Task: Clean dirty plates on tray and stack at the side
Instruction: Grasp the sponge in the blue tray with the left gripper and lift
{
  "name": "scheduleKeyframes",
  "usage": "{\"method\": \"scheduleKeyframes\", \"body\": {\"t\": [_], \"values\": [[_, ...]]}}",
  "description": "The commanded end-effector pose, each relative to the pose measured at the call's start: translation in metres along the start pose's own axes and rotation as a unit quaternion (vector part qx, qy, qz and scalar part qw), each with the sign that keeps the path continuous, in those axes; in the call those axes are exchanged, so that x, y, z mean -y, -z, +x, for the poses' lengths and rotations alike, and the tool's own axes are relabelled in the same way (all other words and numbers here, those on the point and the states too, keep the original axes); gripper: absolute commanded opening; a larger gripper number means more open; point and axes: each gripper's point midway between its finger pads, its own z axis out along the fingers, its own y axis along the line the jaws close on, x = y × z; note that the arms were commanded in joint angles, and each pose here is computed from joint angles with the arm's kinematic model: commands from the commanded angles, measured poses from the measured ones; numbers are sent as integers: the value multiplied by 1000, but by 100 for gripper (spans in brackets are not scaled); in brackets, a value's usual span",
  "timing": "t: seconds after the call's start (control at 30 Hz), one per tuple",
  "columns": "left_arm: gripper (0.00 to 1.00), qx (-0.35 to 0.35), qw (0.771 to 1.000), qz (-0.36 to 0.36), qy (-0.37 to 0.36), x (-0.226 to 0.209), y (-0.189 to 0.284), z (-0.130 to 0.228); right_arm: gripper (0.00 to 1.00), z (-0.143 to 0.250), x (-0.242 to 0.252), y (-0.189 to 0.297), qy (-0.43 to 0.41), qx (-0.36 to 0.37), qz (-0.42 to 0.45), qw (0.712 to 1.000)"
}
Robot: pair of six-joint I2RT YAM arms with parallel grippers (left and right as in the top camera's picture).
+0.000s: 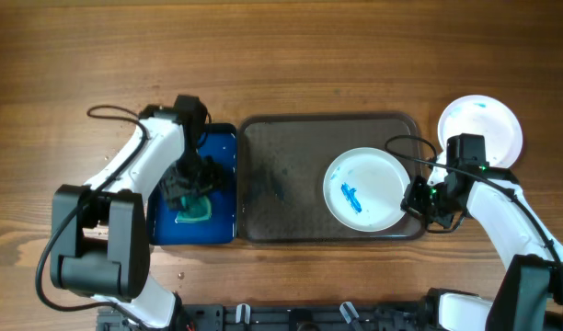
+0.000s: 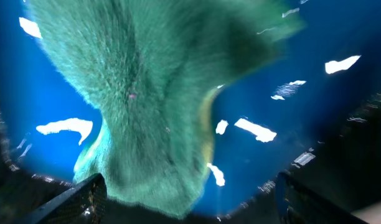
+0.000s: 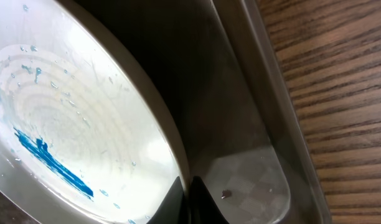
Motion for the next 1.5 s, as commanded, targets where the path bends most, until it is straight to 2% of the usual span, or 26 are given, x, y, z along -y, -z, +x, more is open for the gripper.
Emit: {"method": "scheduleKeyframes", "body": {"t": [0.0,0.1,0.13,0.17,0.2,0.33,0.4,0.43,0.5,0.57,0.6,0.97,1.1,1.23,1.3,1.47], "values": [[82,-2,1000,6,25,-8,-16,-2,4,-7,-3,6,15,14,2,1000],[73,21,999,22,30,-6,-16,-16,5,-6,-5,6,15,11,-6,1000],[72,27,999,27,32,-5,-15,-20,5,-5,-6,6,15,10,-9,1000],[78,37,998,33,34,-4,-15,-25,5,-5,-6,6,15,9,-8,1000],[80,42,998,36,34,-3,-14,-28,5,-5,-6,6,15,9,-8,1000],[80,50,998,39,15,0,-14,-32,5,-5,-6,6,14,8,-8,1000],[75,53,998,38,3,0,-14,-33,4,-5,-6,6,14,9,-8,1000],[64,54,998,36,2,-1,-14,-33,4,-5,-6,6,13,9,-8,1000],[33,58,998,37,-7,0,-13,-35,4,-3,-5,6,13,6,-7,1000],[9,65,997,41,-8,2,-13,-38,4,-3,-5,6,12,4,-7,1000],[4,68,997,43,-8,3,-12,-40,5,-3,-5,6,12,4,-7,1000],[4,88,994,58,-8,9,-7,-48,4,-1,-5,6,11,1,-5,1000],[4,183,981,60,5,6,46,-62,4,-1,-5,6,12,1,-5,1000],[4,305,952,24,-7,-4,106,-61,5,-2,-5,6,13,4,-6,1000],[4,355,934,-9,-43,-7,128,-53,4,-4,-5,6,13,6,-7,1000],[4,437,889,-113,-83,-1,153,-45,5,-5,-6,6,15,10,-8,1000]]}}
